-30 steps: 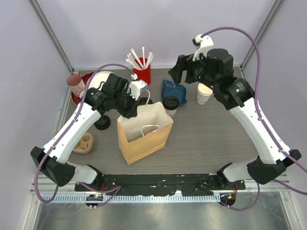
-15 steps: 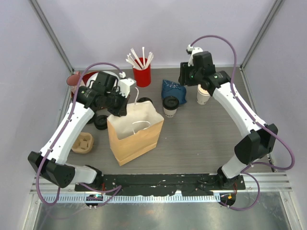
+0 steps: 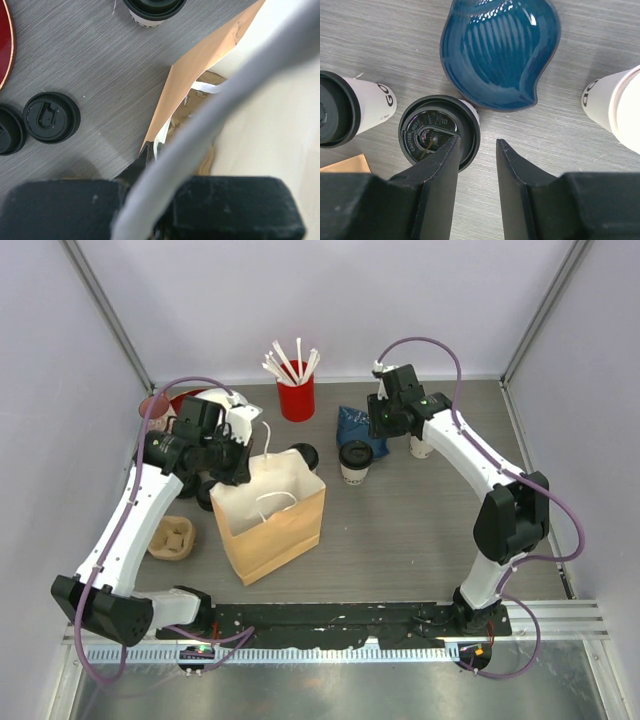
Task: Pack the takeout coffee
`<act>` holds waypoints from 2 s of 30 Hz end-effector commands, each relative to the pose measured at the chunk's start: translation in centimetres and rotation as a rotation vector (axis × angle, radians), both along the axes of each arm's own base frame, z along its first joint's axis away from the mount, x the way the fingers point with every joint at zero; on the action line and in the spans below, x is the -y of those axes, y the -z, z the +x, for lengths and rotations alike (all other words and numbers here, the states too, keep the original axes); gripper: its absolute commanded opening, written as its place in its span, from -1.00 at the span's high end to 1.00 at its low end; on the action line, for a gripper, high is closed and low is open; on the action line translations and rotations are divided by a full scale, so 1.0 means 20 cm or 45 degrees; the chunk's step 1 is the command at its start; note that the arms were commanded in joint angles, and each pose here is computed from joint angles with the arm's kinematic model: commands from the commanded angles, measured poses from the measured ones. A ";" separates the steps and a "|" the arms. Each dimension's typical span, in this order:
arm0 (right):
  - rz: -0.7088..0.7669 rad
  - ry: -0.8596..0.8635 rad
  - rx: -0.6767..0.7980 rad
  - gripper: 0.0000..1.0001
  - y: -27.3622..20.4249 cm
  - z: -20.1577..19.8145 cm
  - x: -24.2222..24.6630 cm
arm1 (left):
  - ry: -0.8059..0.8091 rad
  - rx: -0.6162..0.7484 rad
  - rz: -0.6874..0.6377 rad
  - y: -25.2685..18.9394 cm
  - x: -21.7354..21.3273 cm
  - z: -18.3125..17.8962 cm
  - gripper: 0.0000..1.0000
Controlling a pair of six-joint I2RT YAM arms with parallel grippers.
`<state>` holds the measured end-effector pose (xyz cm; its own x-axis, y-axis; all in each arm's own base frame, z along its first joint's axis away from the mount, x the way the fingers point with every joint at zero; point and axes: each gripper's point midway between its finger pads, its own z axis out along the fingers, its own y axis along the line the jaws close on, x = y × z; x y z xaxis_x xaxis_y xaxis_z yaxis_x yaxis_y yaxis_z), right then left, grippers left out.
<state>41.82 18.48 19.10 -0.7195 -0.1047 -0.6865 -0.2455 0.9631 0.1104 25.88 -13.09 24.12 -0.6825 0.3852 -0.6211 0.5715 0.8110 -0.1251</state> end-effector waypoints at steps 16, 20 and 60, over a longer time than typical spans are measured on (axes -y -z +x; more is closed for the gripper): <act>-0.078 -0.050 -0.140 0.33 0.15 -0.06 -0.08 | 0.006 0.036 -0.038 -0.04 0.01 0.00 1.00; -0.095 -0.051 -0.150 0.34 0.17 -0.06 -0.07 | 0.013 0.033 -0.044 -0.04 0.02 0.00 1.00; 0.138 -0.736 0.459 0.98 -1.22 -0.86 -0.38 | 0.202 -0.007 -0.224 -0.09 0.34 0.05 1.00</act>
<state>27.84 24.91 42.77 -0.3417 -0.2561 -0.9042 -0.6690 0.7421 0.0426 26.12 -18.90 24.03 -0.6609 0.3991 -0.6356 0.6755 0.6854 -0.2720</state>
